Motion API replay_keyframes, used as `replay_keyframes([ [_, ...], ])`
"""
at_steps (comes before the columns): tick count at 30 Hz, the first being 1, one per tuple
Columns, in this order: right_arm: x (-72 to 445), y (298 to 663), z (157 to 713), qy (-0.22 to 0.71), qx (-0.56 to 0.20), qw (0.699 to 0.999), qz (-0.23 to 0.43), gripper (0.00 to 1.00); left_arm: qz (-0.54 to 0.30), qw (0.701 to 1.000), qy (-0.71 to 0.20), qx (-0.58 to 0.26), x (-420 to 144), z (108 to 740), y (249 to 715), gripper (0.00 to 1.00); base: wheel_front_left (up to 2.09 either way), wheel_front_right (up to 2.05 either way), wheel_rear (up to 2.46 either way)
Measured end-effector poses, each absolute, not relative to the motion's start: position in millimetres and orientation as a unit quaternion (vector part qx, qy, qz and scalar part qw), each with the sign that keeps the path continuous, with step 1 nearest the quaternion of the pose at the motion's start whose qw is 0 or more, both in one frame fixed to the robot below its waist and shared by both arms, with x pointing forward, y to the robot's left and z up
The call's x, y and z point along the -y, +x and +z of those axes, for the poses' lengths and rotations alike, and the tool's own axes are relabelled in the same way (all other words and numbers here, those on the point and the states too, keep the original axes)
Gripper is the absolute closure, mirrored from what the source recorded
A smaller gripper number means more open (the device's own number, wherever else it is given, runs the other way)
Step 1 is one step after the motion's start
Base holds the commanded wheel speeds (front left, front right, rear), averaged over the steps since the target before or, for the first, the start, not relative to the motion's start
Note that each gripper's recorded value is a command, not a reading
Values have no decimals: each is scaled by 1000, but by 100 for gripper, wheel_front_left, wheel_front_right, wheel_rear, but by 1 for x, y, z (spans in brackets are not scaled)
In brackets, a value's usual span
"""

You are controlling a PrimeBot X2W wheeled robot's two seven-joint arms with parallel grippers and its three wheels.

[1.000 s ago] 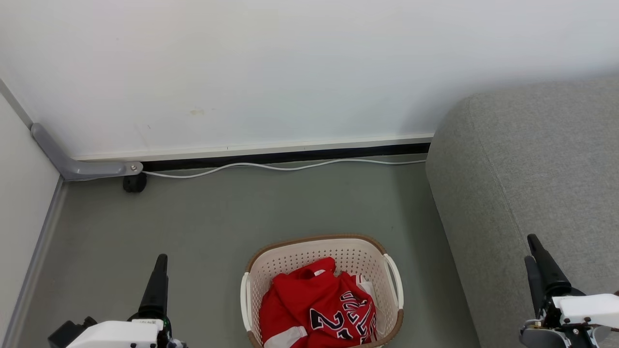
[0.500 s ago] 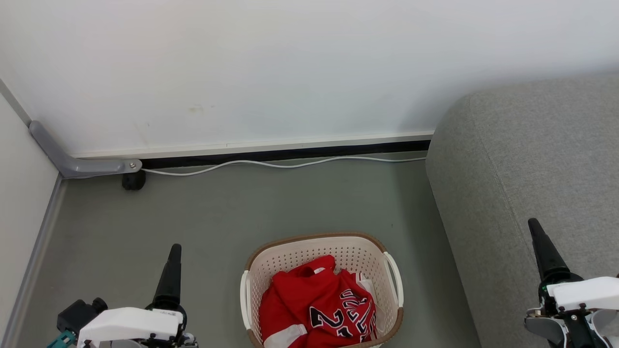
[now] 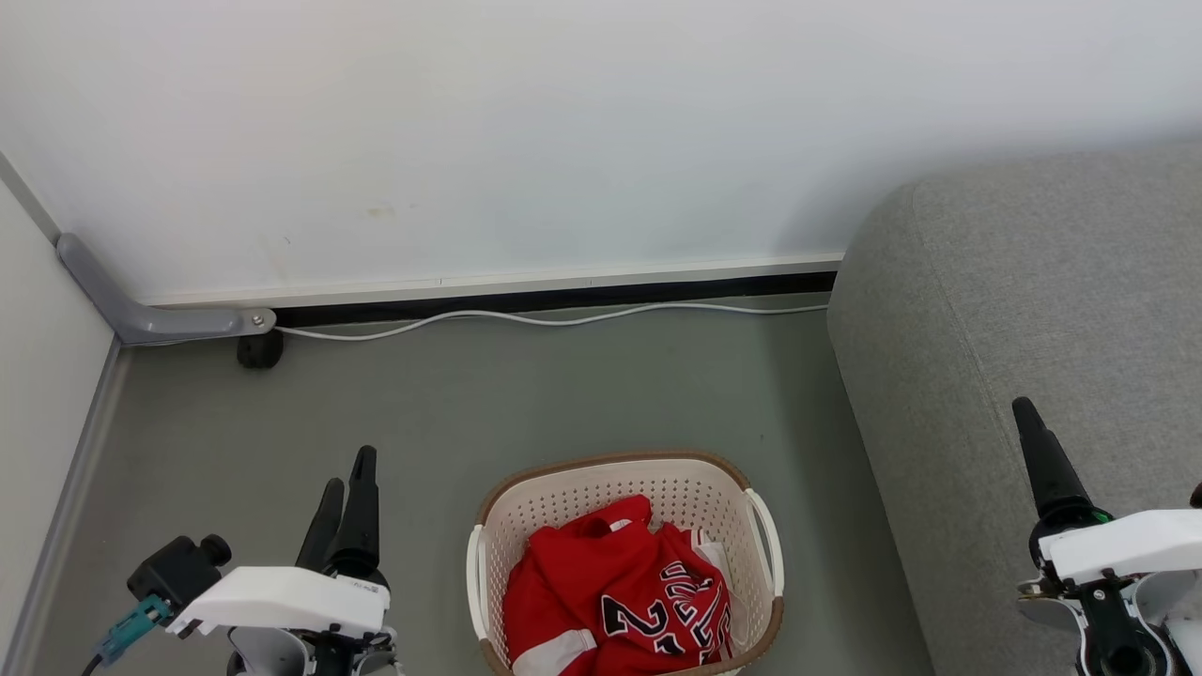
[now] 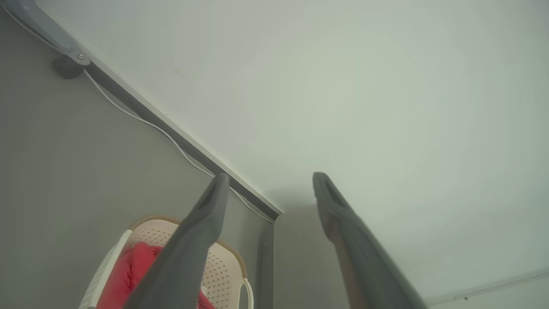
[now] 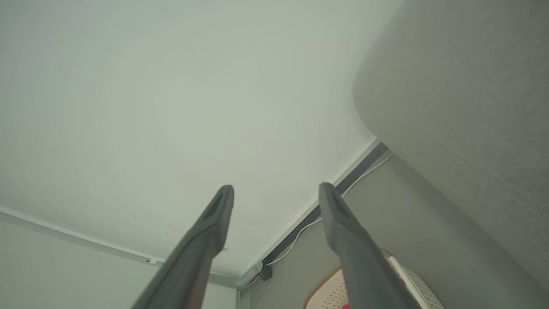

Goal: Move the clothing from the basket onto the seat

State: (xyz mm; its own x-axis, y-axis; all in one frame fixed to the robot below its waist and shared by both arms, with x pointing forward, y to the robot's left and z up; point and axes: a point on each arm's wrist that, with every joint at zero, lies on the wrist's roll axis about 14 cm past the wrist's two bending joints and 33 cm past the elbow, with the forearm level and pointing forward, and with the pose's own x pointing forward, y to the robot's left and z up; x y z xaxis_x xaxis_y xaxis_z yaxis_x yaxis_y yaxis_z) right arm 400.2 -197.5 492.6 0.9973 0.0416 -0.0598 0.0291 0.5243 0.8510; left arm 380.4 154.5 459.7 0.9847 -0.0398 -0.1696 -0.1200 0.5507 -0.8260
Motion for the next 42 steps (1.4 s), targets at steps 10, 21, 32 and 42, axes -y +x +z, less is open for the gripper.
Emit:
replay_keyframes([
  [10, 195, 403, 496, 413, -39, 910, 23, 0, 9, 914, -396, -87, -145, 462, 382, 0, 0, 0, 0],
  [21, 189, 409, 505, 339, -30, 939, 50, 0, 11, 947, -312, -82, -145, 463, 385, 0, 0, 0, 0],
  [32, 185, 413, 506, 273, -29, 959, 71, 0, 22, 971, -228, -73, -149, 464, 388, 0, 0, 0, 0],
  [42, 184, 417, 513, 211, -15, 973, 89, 0, 26, 986, -154, -55, -151, 469, 390, 0, 0, 0, 0],
])
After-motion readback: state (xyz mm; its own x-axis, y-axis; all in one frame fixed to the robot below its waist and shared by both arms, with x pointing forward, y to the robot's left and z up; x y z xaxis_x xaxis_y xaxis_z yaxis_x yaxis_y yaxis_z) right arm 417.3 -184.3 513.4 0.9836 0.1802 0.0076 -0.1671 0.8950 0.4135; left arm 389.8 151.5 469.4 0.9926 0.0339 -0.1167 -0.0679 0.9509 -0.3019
